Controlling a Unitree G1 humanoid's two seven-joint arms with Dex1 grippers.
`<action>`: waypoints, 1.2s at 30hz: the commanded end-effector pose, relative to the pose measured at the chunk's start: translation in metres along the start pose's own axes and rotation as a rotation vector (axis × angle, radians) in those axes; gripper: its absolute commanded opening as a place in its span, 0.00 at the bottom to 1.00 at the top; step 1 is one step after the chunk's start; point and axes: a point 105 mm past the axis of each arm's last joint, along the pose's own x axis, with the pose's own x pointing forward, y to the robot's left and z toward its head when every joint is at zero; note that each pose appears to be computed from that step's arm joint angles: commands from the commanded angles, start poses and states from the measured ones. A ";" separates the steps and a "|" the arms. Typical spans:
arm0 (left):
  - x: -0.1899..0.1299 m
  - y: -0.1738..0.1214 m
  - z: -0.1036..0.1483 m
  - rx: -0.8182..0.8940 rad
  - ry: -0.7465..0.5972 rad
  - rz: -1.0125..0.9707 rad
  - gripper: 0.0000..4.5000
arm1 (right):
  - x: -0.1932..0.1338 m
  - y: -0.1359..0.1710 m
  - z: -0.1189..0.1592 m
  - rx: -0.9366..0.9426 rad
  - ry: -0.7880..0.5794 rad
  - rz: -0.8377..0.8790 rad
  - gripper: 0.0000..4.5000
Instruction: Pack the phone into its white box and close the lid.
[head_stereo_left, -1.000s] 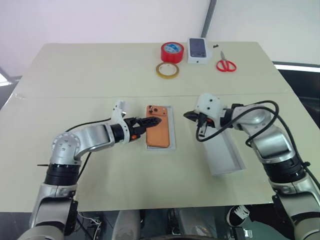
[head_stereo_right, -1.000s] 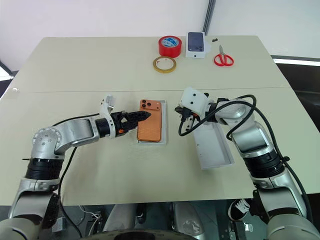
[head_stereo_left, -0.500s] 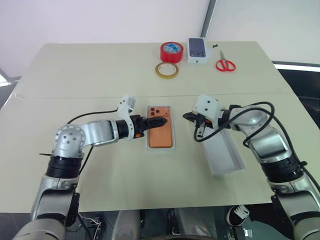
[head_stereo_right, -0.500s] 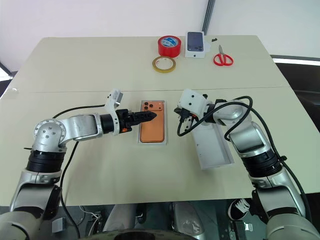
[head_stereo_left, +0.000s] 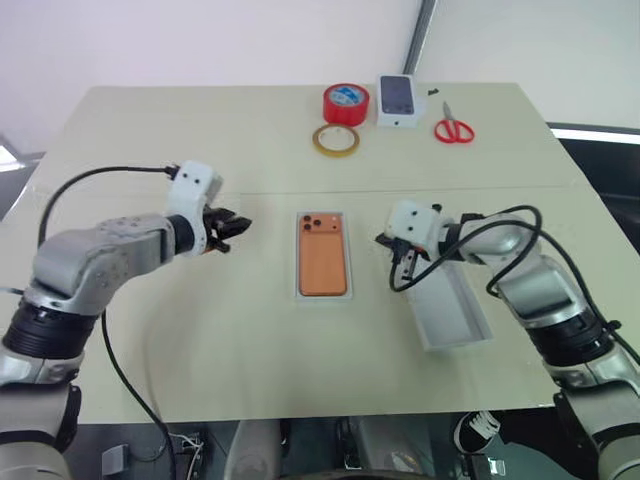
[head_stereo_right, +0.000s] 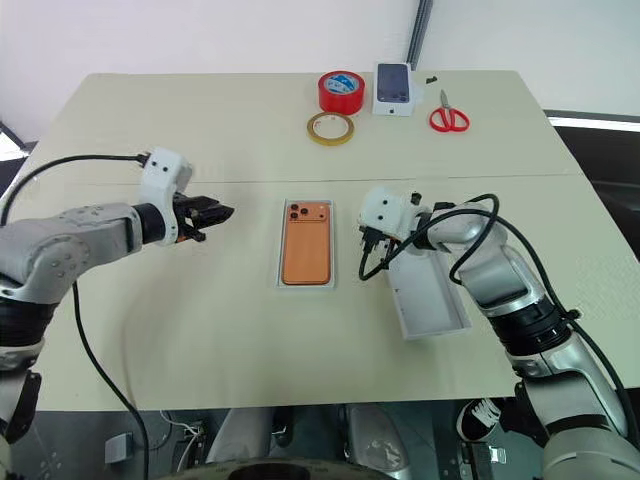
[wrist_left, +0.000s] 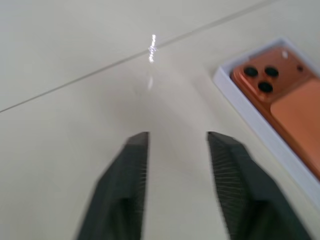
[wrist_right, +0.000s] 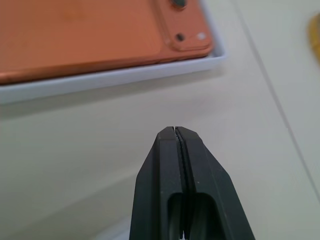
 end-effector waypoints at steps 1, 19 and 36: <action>0.004 -0.005 0.006 0.139 0.000 -0.041 0.02 | 0.001 -0.001 0.008 -0.083 0.020 -0.004 0.00; 0.050 -0.111 -0.013 0.413 0.126 -0.503 0.01 | 0.022 0.025 0.032 -0.202 0.001 0.099 0.00; 0.069 -0.213 0.005 0.411 0.048 -0.734 0.01 | -0.044 0.040 -0.021 -0.102 0.184 0.110 0.00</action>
